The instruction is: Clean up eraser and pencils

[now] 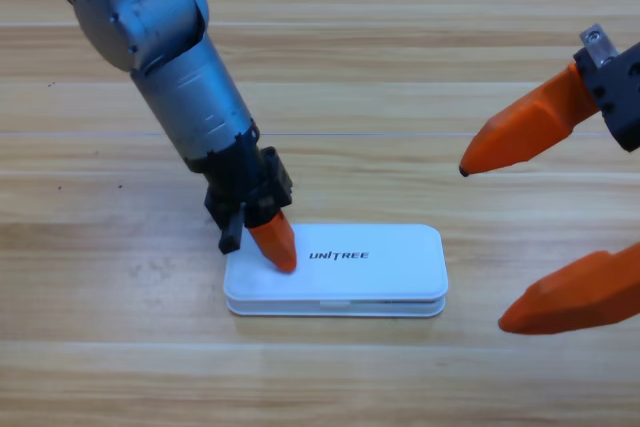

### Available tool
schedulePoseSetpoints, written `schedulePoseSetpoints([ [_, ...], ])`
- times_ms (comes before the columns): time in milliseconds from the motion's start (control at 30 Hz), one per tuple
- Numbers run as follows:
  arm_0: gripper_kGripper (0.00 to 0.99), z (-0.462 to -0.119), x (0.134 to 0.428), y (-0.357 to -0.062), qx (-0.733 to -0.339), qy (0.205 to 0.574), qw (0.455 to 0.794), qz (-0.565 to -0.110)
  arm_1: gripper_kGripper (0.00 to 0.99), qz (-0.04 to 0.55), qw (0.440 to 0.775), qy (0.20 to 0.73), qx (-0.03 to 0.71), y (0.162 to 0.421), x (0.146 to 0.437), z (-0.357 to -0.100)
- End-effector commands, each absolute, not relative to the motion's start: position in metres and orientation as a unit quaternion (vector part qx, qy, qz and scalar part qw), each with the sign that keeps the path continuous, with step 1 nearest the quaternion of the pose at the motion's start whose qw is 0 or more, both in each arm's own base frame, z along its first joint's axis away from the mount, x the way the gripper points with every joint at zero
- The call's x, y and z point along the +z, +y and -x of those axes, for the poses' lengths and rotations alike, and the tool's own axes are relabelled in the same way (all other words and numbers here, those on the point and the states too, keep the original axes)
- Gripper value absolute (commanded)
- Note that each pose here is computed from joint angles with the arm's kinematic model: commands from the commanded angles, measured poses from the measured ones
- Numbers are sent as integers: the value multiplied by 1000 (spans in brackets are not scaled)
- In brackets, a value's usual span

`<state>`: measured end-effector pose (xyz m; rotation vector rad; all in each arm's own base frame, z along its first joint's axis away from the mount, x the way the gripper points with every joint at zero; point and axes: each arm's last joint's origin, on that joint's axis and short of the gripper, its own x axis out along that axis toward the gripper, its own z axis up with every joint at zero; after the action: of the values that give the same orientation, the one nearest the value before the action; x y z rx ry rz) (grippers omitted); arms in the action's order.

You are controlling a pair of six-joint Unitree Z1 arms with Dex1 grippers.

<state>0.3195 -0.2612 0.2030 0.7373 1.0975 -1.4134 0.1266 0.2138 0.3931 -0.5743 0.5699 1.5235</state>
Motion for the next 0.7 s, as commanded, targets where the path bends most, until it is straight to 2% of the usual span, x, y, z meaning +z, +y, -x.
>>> schedulePoseSetpoints([
  [33,0,-305,197,-271,-595,466,565,-332,983,255,633,279,676,225,375,-128],
  [533,0,-283,156,-259,-572,461,568,-371,983,255,633,279,676,226,374,-129],
  [600,0,-280,162,-257,-571,456,572,-372,983,255,632,280,676,225,374,-128],
  [700,0,-273,204,-251,-568,428,594,-375,983,255,632,280,676,225,374,-128],
])
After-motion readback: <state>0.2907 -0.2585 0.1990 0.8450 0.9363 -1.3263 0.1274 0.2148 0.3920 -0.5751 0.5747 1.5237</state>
